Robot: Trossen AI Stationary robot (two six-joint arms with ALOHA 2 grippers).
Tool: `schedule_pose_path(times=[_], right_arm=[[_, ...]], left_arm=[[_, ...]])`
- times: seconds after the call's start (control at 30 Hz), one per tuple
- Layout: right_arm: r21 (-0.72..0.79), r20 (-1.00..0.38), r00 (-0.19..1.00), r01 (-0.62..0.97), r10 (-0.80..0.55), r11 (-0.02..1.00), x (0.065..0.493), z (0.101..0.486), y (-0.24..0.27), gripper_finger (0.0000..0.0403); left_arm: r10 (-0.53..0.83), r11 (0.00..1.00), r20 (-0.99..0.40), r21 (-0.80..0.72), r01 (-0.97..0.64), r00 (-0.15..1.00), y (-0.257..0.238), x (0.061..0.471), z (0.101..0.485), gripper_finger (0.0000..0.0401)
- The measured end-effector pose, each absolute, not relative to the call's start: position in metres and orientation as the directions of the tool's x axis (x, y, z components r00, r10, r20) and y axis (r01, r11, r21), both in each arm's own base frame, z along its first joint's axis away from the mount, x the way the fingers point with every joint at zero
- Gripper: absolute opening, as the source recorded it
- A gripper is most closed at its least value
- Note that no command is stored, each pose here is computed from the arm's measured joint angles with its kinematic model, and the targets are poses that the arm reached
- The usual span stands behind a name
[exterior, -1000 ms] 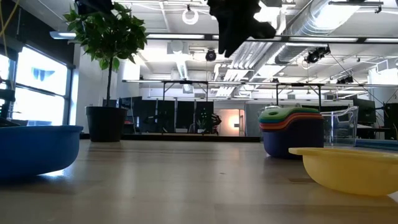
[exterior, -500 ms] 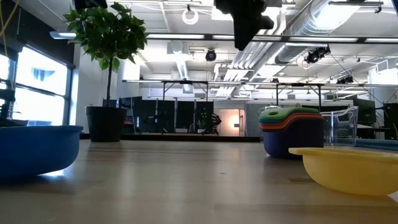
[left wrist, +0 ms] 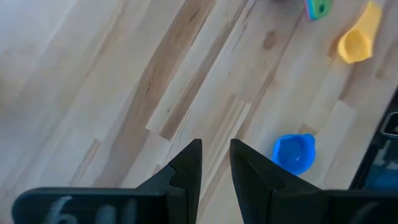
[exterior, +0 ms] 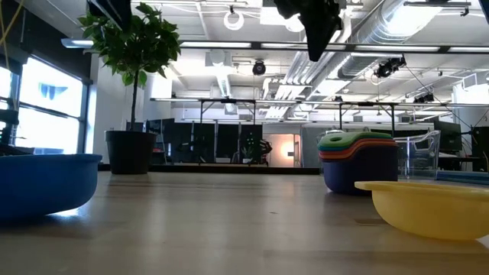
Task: Nest measuring cups in basket
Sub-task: Stack the blue measuring cup on top of the green measuring cup
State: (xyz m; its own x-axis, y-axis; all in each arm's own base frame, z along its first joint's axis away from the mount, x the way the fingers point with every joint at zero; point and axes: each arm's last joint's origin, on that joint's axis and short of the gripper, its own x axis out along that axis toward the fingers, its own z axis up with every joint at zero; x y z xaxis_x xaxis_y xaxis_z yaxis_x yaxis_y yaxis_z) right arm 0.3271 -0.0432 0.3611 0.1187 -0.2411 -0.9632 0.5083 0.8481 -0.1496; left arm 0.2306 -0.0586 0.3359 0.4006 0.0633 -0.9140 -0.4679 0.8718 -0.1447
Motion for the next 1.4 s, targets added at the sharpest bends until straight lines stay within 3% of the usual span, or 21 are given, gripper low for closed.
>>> schedule_pose_path(times=[0.43,0.67,1.13,1.4], right_arm=[[-0.162,-0.929,0.206,0.519,-0.307,0.839,0.297,0.393,-0.047,0.0064],[-0.144,-0.900,0.261,0.579,-0.350,0.803,0.276,0.412,-0.046,0.0064],[-0.091,-0.889,0.295,0.635,-0.350,0.767,0.264,0.421,-0.044,0.0064],[-0.044,-0.908,0.299,0.629,-0.294,0.776,0.265,0.419,-0.042,0.0064]], left_arm=[[0.053,0.869,-0.970,-0.072,-0.490,0.236,-0.083,0.262,0.294,0.0074],[0.049,0.905,-0.983,-0.032,-0.424,0.179,-0.095,0.271,0.278,0.0074],[-0.058,0.938,-0.974,-0.129,-0.322,0.220,-0.124,0.304,0.243,0.0126],[-0.060,0.952,-0.978,-0.116,-0.282,0.199,-0.142,0.309,0.224,0.0131]])
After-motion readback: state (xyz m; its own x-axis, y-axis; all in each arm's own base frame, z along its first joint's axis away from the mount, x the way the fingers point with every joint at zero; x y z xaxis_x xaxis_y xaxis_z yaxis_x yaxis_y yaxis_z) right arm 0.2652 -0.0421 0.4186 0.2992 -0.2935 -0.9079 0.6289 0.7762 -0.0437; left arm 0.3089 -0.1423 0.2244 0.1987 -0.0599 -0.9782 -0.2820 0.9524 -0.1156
